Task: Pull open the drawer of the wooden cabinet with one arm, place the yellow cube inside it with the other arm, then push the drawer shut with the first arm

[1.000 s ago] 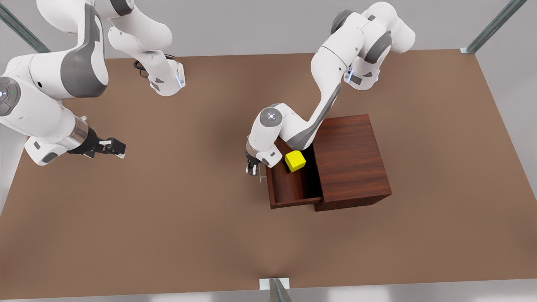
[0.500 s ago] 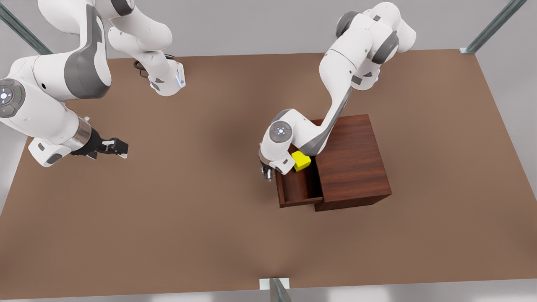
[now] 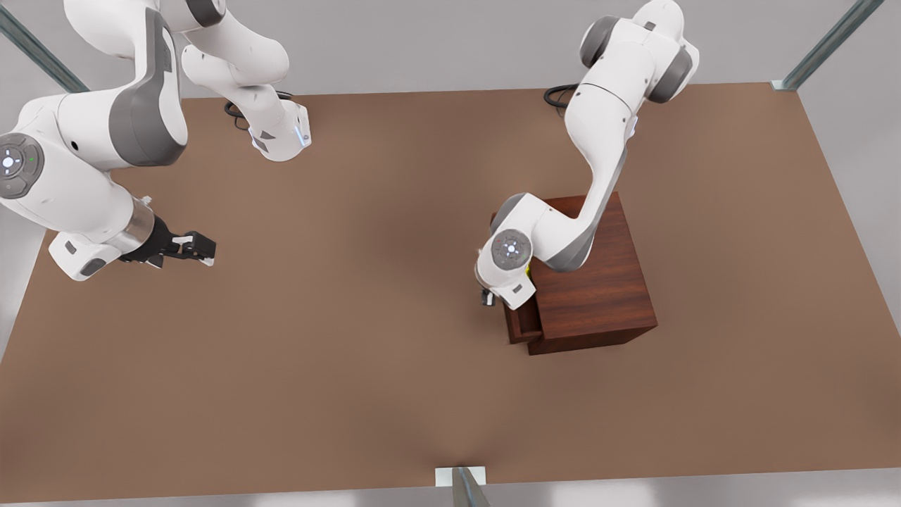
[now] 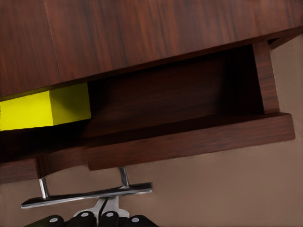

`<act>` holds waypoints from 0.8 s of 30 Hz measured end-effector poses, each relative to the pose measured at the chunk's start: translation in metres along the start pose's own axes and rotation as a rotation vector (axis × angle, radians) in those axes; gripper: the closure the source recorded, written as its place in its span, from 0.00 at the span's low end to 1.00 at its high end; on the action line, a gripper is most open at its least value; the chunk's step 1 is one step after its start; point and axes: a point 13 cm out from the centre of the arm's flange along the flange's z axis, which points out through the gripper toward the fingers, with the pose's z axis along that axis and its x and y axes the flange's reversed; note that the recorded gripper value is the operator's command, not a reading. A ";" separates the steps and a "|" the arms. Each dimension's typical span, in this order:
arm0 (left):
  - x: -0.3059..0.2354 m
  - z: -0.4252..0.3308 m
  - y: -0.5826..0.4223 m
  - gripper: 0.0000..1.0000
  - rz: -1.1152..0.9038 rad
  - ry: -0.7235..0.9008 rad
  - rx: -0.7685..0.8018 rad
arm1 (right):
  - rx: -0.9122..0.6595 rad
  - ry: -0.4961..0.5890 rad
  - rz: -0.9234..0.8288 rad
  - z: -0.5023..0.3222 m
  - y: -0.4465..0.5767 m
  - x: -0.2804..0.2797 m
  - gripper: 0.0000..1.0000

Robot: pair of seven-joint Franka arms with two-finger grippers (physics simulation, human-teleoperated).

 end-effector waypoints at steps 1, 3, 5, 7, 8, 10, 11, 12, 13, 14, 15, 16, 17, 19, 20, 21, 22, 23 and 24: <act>-0.006 -0.001 -0.001 0.79 0.010 -0.003 -0.008 | 0.000 0.001 -0.001 0.001 0.000 0.000 0.00; -0.019 -0.003 -0.003 0.79 0.029 -0.008 -0.022 | 0.000 0.002 -0.001 0.001 0.000 0.000 0.00; -0.032 -0.005 -0.004 0.79 0.048 -0.011 -0.035 | 0.000 0.002 -0.002 0.002 0.000 -0.001 0.00; -0.042 -0.007 -0.006 0.79 0.069 -0.013 -0.046 | 0.000 0.003 -0.003 0.002 0.000 -0.001 0.00; -0.046 -0.007 -0.006 0.79 0.080 -0.014 -0.051 | 0.000 0.003 -0.003 0.002 0.000 -0.001 0.00; -0.051 -0.008 -0.005 0.79 0.106 -0.015 -0.060 | 0.000 0.002 -0.005 0.002 0.001 -0.001 0.00; -0.051 -0.008 -0.005 0.79 0.121 -0.016 -0.063 | -0.001 0.002 -0.008 0.002 0.002 -0.001 0.00; -0.053 -0.008 -0.004 0.79 0.133 -0.017 -0.067 | -0.001 0.002 -0.010 0.001 0.004 0.000 0.00; -0.054 -0.008 -0.004 0.79 0.144 -0.017 -0.070 | -0.002 0.000 -0.012 0.000 0.004 0.000 0.00; -0.055 -0.008 -0.004 0.79 0.156 -0.017 -0.073 | -0.002 -0.003 -0.011 -0.002 0.003 0.000 0.00; -0.056 -0.008 -0.004 0.79 0.167 -0.018 -0.076 | -0.002 -0.008 -0.008 -0.005 0.001 0.001 0.00; -0.057 -0.007 -0.003 0.79 0.178 -0.018 -0.078 | -0.003 -0.012 -0.005 -0.007 -0.001 0.001 0.00; -0.057 -0.007 -0.003 0.79 0.189 -0.018 -0.081 | -0.002 -0.014 -0.003 -0.008 -0.003 0.001 0.00; -0.058 -0.007 -0.002 0.79 0.209 -0.019 -0.086 | -0.002 -0.010 0.000 -0.006 -0.005 0.001 0.00; -0.059 -0.007 -0.002 0.79 0.218 -0.019 -0.088 | -0.002 -0.010 0.003 -0.006 -0.007 0.000 0.00; -0.059 -0.007 -0.001 0.79 0.228 -0.019 -0.090 | -0.002 -0.010 0.006 -0.005 -0.008 -0.001 0.00; -0.058 -0.007 -0.001 0.79 0.237 -0.018 -0.091 | -0.002 -0.009 0.005 -0.003 -0.008 -0.002 0.00; -0.058 -0.008 0.000 0.79 0.246 -0.016 -0.092 | -0.001 -0.009 0.004 -0.002 -0.008 -0.003 0.00; -0.058 -0.009 0.000 0.79 0.254 -0.015 -0.091 | -0.001 -0.009 0.001 0.001 -0.006 -0.005 0.00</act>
